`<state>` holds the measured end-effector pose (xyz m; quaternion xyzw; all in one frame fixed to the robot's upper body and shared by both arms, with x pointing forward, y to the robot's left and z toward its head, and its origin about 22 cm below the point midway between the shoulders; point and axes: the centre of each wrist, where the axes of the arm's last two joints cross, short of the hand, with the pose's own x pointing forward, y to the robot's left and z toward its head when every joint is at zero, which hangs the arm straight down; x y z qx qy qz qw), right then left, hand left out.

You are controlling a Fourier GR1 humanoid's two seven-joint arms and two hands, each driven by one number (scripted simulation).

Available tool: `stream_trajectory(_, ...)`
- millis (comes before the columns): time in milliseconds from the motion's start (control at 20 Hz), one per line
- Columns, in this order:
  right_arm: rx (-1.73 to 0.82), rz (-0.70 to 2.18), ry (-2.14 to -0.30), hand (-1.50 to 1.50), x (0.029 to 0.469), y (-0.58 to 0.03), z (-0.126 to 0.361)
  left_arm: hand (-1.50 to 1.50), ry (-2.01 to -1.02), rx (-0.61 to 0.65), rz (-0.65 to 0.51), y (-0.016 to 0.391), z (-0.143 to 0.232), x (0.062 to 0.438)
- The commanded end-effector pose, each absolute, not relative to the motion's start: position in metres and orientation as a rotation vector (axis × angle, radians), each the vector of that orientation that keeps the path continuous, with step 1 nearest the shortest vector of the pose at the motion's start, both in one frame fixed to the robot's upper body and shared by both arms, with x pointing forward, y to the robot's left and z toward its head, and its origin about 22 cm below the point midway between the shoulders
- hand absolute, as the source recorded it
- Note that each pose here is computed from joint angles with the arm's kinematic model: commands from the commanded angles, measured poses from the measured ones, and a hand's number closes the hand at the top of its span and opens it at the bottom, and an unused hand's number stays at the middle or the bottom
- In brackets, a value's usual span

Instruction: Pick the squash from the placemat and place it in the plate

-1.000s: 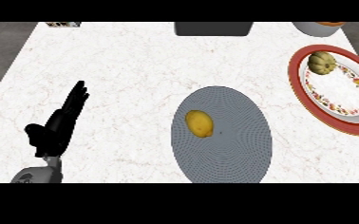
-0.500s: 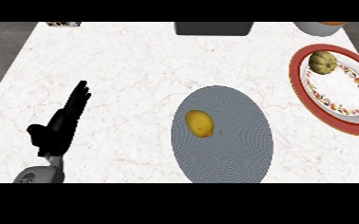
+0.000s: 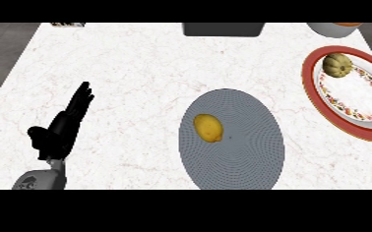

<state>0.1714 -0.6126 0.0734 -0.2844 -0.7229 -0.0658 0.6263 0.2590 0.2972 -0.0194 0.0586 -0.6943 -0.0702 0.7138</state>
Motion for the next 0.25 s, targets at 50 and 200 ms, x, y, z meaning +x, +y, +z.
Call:
stream_trajectory(50,-0.618,-0.105,-1.707,-1.50,0.158,-0.610,0.055,0.00,-1.548,0.116,-0.155,0.309,-0.021,0.257)
stream_trajectory(200,-0.677,-0.127,-1.717,-1.50,0.148,-0.619,0.068,0.00,-1.530,0.125,-0.170,0.305,-0.020,0.258)
